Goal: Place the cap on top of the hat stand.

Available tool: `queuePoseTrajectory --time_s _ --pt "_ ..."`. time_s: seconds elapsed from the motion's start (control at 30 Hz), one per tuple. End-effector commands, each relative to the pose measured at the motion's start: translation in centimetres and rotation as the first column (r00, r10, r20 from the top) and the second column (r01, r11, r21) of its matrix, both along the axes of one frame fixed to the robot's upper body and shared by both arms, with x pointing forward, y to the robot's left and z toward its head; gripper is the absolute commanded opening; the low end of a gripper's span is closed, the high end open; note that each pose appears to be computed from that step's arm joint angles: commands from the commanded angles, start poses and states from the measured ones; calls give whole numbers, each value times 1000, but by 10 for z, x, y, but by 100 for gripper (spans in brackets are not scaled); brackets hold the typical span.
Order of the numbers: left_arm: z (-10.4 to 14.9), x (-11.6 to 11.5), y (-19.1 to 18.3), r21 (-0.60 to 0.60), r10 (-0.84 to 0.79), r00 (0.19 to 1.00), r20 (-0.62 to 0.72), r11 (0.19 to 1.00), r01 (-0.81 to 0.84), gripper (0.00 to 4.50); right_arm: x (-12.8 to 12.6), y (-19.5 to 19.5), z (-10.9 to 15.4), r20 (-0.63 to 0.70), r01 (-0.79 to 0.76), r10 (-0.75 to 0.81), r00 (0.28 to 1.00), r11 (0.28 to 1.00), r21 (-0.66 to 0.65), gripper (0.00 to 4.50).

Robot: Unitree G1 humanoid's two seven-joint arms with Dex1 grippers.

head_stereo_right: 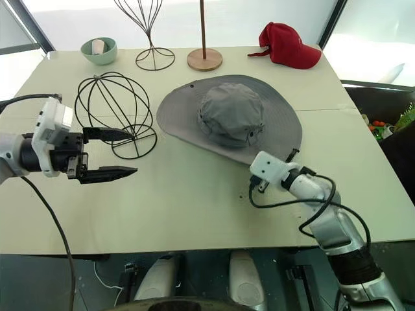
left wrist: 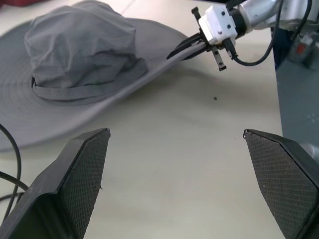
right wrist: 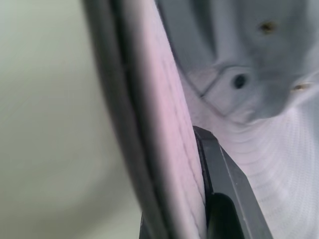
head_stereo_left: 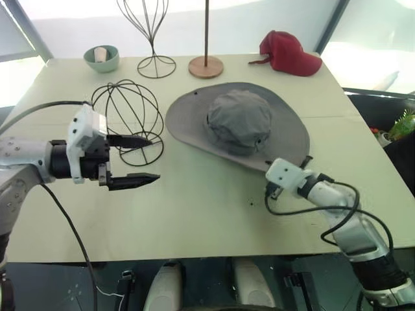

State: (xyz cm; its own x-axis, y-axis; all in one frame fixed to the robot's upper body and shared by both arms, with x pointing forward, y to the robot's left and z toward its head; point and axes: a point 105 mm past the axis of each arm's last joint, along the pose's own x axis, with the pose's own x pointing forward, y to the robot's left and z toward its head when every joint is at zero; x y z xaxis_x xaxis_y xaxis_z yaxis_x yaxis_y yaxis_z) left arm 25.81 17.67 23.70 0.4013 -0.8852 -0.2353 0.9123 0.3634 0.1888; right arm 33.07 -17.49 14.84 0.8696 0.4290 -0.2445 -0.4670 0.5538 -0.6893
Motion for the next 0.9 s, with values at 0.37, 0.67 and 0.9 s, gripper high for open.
queuePoseTrajectory --time_s 0.37,0.67,0.9 --pt "53 -20 49 -211 299 947 117 939 -270 450 50 79 184 341 -339 299 891 938 65 5" --pt "75 -63 101 -278 563 807 180 816 -507 450 62 175 242 481 -539 437 760 837 90 5" --pt "74 -87 112 -268 645 741 188 759 -593 450 52 218 235 481 -645 534 696 759 92 5"
